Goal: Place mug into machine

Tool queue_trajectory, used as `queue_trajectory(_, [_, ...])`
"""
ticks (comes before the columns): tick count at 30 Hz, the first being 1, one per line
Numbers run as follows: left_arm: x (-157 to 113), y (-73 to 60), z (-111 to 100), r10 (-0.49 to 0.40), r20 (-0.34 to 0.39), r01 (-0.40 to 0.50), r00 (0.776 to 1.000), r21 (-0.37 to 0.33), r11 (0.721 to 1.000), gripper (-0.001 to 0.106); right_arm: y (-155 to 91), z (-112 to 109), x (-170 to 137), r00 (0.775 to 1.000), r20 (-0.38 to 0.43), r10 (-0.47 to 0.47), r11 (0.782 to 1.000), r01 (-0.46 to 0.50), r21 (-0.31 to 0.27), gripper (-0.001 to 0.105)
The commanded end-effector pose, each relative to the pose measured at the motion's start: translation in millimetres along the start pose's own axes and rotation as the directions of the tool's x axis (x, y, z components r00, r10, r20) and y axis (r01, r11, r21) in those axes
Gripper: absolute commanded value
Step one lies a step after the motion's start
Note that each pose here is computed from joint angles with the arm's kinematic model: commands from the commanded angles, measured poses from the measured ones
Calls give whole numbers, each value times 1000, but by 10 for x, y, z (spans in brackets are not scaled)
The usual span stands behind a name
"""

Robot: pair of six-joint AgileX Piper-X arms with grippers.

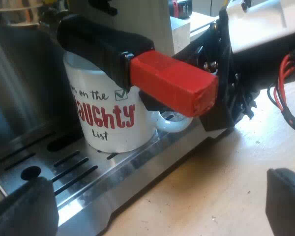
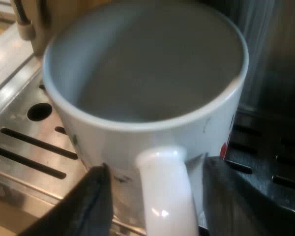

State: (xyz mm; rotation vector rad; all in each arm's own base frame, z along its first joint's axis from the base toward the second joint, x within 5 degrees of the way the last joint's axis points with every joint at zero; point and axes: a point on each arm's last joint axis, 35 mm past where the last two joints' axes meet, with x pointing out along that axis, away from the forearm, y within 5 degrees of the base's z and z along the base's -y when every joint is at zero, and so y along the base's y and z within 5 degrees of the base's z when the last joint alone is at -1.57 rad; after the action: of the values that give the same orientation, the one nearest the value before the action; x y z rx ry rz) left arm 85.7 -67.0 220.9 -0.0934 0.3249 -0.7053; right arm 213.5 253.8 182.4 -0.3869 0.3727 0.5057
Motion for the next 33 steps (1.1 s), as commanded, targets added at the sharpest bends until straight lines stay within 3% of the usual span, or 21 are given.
queue_trajectory(1, [-3,-10,27,-11,25,11,1000,2,1000,87,-48,122,-62,999,35,-19,1000,18,12,48])
queue_trajectory(6, [-3,-10,27,-11,25,11,1000,2,1000,87,-87,68,-143,999,7,-39,999,39,2,48])
queue_trajectory(10, [-3,-10,27,-11,25,11,1000,2,1000,87,-77,-97,-164,999,-30,-21,999,23,47,48])
queue_trajectory(25, [-3,-10,27,-11,25,11,1000,-5,1000,87,42,-299,72,996,86,-18,995,9,97,48])
queue_trajectory(33, [-3,-10,27,-11,25,11,1000,-5,1000,87,137,-240,300,994,104,-20,995,10,98,48])
